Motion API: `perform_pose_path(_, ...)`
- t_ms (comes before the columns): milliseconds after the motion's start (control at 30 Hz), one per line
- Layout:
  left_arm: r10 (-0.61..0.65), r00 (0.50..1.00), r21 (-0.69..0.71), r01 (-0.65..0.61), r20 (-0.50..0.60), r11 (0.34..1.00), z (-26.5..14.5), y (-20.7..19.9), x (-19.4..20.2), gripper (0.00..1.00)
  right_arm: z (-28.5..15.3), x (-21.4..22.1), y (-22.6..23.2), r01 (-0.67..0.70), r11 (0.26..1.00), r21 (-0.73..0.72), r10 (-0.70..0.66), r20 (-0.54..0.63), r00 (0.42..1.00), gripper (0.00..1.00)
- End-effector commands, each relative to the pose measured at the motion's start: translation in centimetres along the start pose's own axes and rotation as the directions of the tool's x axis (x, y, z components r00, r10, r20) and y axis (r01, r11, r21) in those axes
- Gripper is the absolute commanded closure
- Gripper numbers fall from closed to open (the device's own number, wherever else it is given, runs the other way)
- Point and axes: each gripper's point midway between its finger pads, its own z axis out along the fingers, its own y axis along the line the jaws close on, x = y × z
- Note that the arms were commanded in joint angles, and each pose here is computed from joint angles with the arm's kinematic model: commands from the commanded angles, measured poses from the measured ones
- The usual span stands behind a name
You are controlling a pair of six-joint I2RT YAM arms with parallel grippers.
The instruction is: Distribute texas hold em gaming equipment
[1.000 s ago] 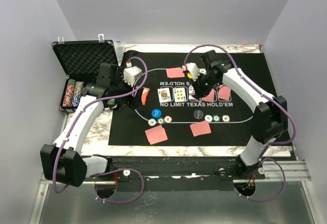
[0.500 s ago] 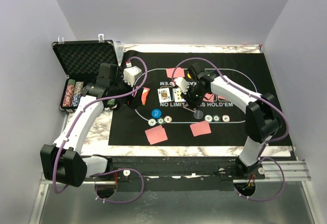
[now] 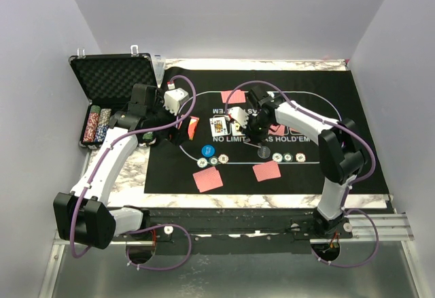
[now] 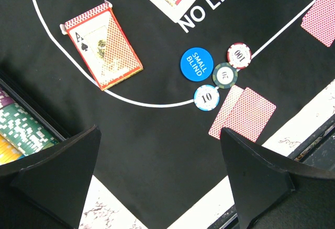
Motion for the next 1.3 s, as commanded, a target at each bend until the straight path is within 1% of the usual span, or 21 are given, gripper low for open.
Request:
perform_pose_path(0, 0.001, 1.0, 0.0, -0.001, 0.007, 1.0, -0.4, -0.1, 0.1, 0.02, 0.5, -0.6, -0.9, 0.097, 0.995, 0.013, -0.097, 0.008, 0.995, 0.93)
perform_pose_path(333, -0.004, 1.0, 0.004, 0.004, 0.004, 1.0, -0.3, -0.1, 0.2, 0.02, 1.4, -0.7, -0.9, 0.166, 0.986, -0.02, -0.166, 0.019, 0.986, 0.92)
perform_pose_path(633, -0.008, 1.0, 0.013, 0.008, -0.003, 1.0, -0.2, -0.4, 0.6, 0.02, 2.7, -0.6, -2.3, 0.186, 0.983, 0.006, -0.186, -0.007, 0.983, 0.9)
perform_pose_path(767, -0.004, 1.0, 0.006, 0.004, -0.006, 1.0, -0.3, -0.3, 0.8, 0.02, 3.1, -0.3, -2.1, 0.183, 0.983, -0.015, -0.184, -0.022, 0.983, 0.84)
perform_pose_path(867, -0.003, 1.0, 0.006, 0.003, -0.011, 1.0, -0.2, -0.3, 1.0, 0.02, 3.2, -0.2, -1.9, 0.185, 0.982, -0.029, -0.186, -0.031, 0.982, 0.78)
perform_pose_path(1000, -0.004, 1.0, 0.008, 0.004, -0.009, 1.0, -0.2, -0.3, 0.9, 0.02, 3.3, -0.1, -1.7, 0.19, 0.981, -0.041, -0.191, -0.033, 0.981, 0.76)
perform_pose_path(1267, -0.006, 1.0, 0.011, 0.006, -0.013, 1.0, -0.1, -0.3, 0.9, 0.02, 3.0, -0.5, -1.6, 0.168, 0.985, -0.049, -0.169, -0.023, 0.985, 0.54)
